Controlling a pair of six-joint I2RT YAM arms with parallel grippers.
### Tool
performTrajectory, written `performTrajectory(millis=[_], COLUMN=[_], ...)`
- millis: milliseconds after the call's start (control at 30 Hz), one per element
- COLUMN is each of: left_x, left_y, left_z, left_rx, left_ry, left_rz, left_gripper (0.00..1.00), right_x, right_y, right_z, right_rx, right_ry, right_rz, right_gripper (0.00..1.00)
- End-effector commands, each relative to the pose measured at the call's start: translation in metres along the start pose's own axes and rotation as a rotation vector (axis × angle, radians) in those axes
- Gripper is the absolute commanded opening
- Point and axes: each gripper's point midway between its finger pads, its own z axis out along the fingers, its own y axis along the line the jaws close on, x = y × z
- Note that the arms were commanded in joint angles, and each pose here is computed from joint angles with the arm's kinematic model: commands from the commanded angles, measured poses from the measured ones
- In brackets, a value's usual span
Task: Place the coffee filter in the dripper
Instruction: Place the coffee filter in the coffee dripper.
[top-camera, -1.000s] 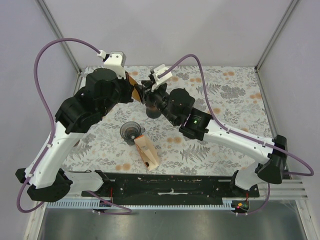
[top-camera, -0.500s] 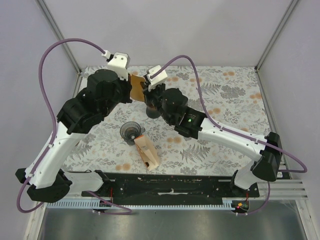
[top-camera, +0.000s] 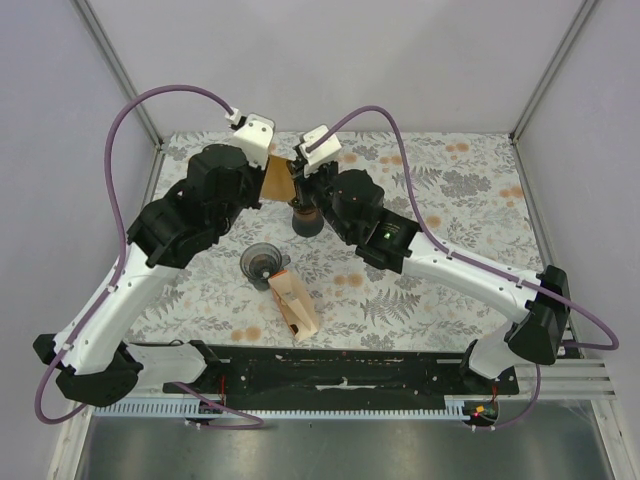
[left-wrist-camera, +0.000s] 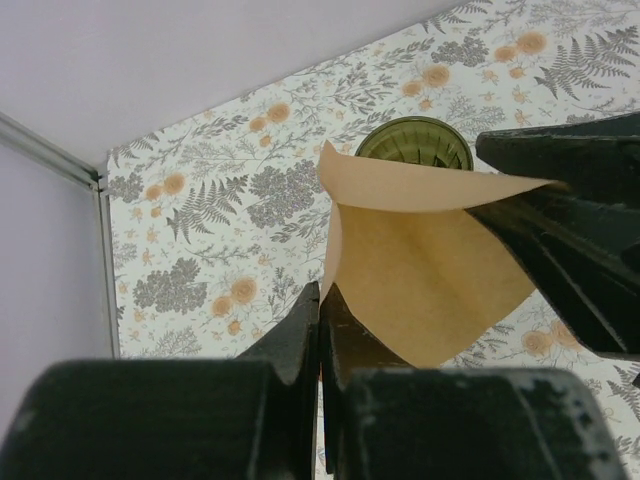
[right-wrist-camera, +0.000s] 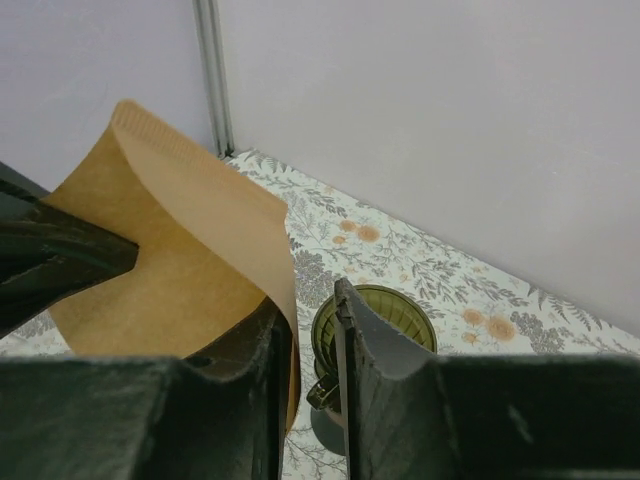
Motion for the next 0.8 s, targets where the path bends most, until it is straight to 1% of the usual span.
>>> performTrajectory(millis=[0, 167, 233, 267, 333, 433, 533, 633, 767], left_x=[-0.019, -0.019, -0.019, -0.018, -0.017, -0.015, -0.015, -0.01, -0.004], left_y=[-0.005, -0.018, -0.02, -0.021, -0.022, -0.019, -0.009, -0.012, -0.02], left_z=[-0.008, -0.013, -0.013, -0.014, -0.014, -0.013, -0.01, -0.006, 0.003], left_rx=[0.066, 0.152, 0.166, 0.173, 0.18, 0.159, 0.102, 0.111, 0.132], left_ry=[-0.071, -0.071, -0.071, -0.07, -0.068, -0.06, -0.054, -0.032, -0.007], left_rz=[0.025, 0.029, 0.037, 0.044, 0.047, 0.05, 0.072, 0.111, 0.142], left_gripper=[0.02, 0.02, 0.02, 0.02, 0.02, 0.02, 0.02, 0.02, 0.02], right_x=[-0.021, -0.02, -0.021, -0.021, -0.021, -0.02, -0.01, 0.006, 0.02], right_y=[0.012, 0.02, 0.02, 0.02, 0.019, 0.005, -0.014, -0.029, -0.029], right_z=[0.0, 0.008, 0.011, 0.013, 0.015, 0.018, 0.019, 0.02, 0.022], right_rx=[-0.093, -0.119, -0.116, -0.113, -0.112, -0.056, -0.036, -0.066, -0.096], right_ry=[-0.049, -0.045, -0.045, -0.045, -0.046, -0.026, 0.027, 0.125, 0.216], right_rz=[-0.008, -0.028, -0.031, -0.031, -0.033, -0.032, 0.006, 0.051, 0.027], right_gripper=[0.32, 0.32, 0.31, 0.29, 0.2, 0.0, 0.0, 0.0, 0.0])
